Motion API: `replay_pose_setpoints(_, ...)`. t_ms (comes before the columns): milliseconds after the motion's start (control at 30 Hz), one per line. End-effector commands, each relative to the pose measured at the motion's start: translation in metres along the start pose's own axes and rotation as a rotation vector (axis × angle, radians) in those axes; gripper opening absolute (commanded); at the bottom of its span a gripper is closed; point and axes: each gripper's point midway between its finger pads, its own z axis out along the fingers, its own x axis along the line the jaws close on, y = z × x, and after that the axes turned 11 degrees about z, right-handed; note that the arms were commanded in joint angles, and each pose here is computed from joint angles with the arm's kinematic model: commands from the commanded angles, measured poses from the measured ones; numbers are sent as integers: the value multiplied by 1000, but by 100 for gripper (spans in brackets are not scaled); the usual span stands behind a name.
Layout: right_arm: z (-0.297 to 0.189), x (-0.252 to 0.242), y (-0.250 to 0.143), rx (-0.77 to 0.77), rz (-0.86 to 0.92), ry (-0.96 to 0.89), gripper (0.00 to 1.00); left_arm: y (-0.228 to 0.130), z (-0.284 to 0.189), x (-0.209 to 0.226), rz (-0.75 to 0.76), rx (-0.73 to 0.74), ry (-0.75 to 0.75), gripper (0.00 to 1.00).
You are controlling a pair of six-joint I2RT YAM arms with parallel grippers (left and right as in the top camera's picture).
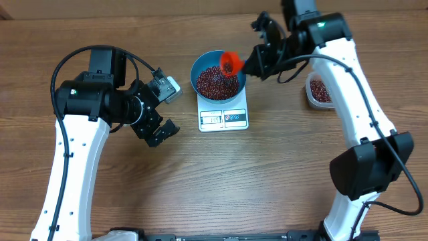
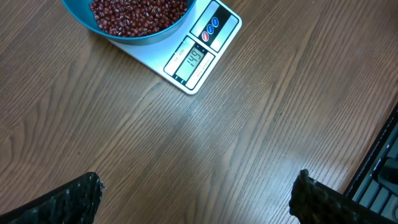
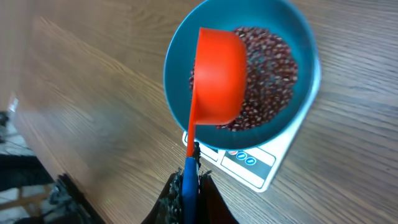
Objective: Scoop item into bowl and weigh 150g on scale
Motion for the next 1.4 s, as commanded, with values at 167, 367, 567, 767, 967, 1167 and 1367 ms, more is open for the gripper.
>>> replay_pose_setpoints(167,6,3,5,-20,-39,-44,4,5,-8,2,3,-20,23,100)
replay_pose_setpoints(367,9,-2,0,1,-42,-56,4,5,-8,2,3,-20,23,100)
replay_pose_setpoints(567,11,-3,3,-12,-63,-73,4,5,-8,2,3,-20,23,100)
replay_pose_setpoints(767,16,3,7,-18,-37,-41,4,5,-8,2,3,-20,23,100)
replay_pose_setpoints(967,19,-1,5,-8,-17,-56,4,5,-8,2,3,-20,23,99)
replay_pose_setpoints(1167,21,-2,5,-13,-34,-92,4,5,-8,2,3,-20,23,100)
replay_pose_setpoints(1367,30,10,6,-15,-27,-70,4,5,-8,2,3,-20,23,99)
